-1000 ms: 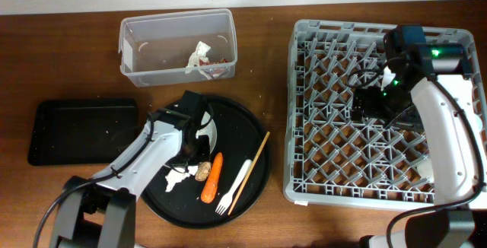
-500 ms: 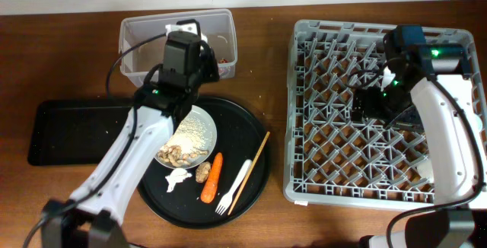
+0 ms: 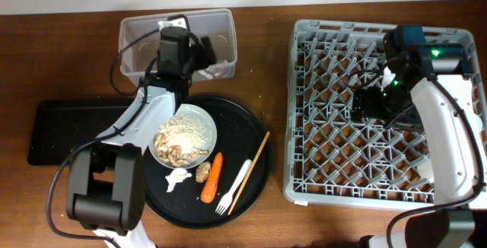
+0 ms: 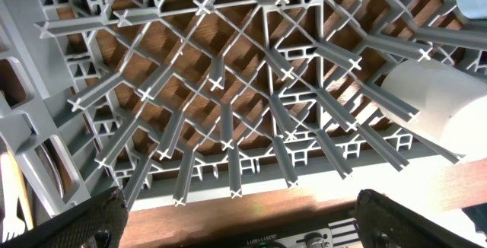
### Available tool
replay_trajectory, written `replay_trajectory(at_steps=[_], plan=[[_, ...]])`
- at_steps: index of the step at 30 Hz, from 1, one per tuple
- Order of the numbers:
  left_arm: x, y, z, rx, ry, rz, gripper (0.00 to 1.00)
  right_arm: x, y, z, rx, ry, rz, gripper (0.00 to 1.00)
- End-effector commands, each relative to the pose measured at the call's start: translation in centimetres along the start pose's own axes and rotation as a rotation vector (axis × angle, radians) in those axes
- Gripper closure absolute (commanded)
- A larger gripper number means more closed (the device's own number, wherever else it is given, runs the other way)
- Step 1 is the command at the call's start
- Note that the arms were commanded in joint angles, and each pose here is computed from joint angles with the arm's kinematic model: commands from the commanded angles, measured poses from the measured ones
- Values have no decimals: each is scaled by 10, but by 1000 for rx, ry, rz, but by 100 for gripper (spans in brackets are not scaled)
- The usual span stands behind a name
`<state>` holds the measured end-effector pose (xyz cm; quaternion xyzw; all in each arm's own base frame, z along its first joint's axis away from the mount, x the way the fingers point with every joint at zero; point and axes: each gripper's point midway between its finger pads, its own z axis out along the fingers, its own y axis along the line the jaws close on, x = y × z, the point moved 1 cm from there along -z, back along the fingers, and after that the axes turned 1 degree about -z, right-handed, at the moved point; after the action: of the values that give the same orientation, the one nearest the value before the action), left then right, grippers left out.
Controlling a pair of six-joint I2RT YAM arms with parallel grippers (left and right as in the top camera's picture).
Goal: Sort waste into correct bins and load items into the dishwasher rack
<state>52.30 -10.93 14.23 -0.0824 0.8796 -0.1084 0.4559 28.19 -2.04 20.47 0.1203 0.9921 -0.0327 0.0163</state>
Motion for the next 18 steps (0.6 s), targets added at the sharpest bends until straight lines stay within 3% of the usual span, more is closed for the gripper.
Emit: replay_trajectory(at_steps=[1,7,9,12,18], plan=[[31,0,-11,-11,184,38,1,0,-5,-2,17,-12,0,2],[52,15,-118,-115,458,57,1,0,-6,-2,18,-12,0,2],[75,29,-162,-172,603,64,1,0,-5,-2,17,-11,0,2],[100,42,-190,-233,749,66,1,0,-5,-2,17,-11,0,2],[113,48,-206,-266,833,70,1,2,-6,-2,19,-4,0,2]])
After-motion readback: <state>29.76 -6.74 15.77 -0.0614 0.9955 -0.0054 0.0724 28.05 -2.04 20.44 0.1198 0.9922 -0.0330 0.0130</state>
